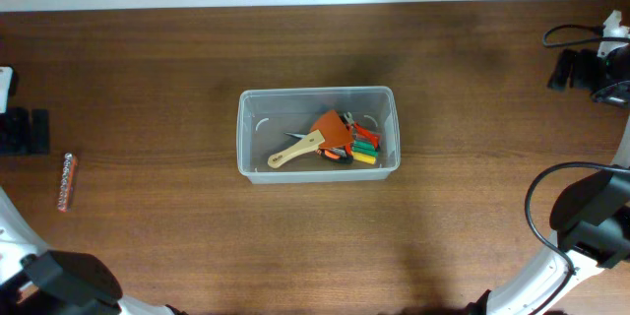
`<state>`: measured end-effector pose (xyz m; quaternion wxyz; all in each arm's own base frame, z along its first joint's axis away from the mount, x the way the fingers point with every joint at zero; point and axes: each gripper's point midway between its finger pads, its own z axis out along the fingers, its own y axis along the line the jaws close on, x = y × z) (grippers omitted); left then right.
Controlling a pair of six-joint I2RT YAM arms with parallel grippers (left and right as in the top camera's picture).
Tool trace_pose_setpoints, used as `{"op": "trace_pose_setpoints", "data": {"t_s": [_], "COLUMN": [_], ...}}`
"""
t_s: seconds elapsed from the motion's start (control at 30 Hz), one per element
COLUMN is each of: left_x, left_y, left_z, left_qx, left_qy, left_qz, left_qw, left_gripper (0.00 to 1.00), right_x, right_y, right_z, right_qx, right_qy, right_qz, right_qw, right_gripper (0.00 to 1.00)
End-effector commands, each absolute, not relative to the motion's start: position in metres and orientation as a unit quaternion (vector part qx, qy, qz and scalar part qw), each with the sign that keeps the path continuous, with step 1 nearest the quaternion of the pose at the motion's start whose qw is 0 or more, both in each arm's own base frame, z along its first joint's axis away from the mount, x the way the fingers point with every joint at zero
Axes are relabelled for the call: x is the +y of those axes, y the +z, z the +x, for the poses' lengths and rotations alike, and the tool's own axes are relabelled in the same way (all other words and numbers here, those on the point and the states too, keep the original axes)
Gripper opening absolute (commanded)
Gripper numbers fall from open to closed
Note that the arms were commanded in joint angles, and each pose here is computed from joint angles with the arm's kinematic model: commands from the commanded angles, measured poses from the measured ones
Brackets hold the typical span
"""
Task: Pack container
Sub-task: 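Move the left gripper left above the orange socket rail, then lower the left gripper and grasp the socket rail at its end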
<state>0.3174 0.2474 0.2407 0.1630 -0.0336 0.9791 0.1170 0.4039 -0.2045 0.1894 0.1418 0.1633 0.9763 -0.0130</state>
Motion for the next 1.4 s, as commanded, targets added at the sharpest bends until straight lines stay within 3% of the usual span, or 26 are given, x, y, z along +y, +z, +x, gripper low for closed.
{"op": "trace_pose_setpoints", "data": {"t_s": [0.0, 0.77, 1.03, 1.37], "left_x": [0.270, 0.286, 0.276, 0.301], "left_y": [0.201, 0.049, 0.034, 0.032], "left_z": [0.313, 0.327, 0.338, 0.333], "left_qx": [0.987, 0.999, 0.998, 0.997], "left_qy": [0.099, -0.010, -0.051, 0.019], "left_qz": [-0.026, -0.036, -0.037, -0.070], "left_qw": [0.121, 0.013, 0.032, 0.008], "left_gripper": [0.99, 0.99, 0.99, 0.99], "right_x": [-0.203, -0.203, -0.203, -0.203], "right_y": [0.188, 0.188, 0.188, 0.188], "right_z": [0.405, 0.405, 0.405, 0.405], "right_qx": [0.976, 0.976, 0.976, 0.976], "right_qy": [-0.009, -0.009, -0.009, -0.010], "right_qz": [0.166, 0.166, 0.166, 0.166], "right_qw": [0.142, 0.142, 0.142, 0.141], "right_gripper": [0.99, 0.99, 0.99, 0.99]}}
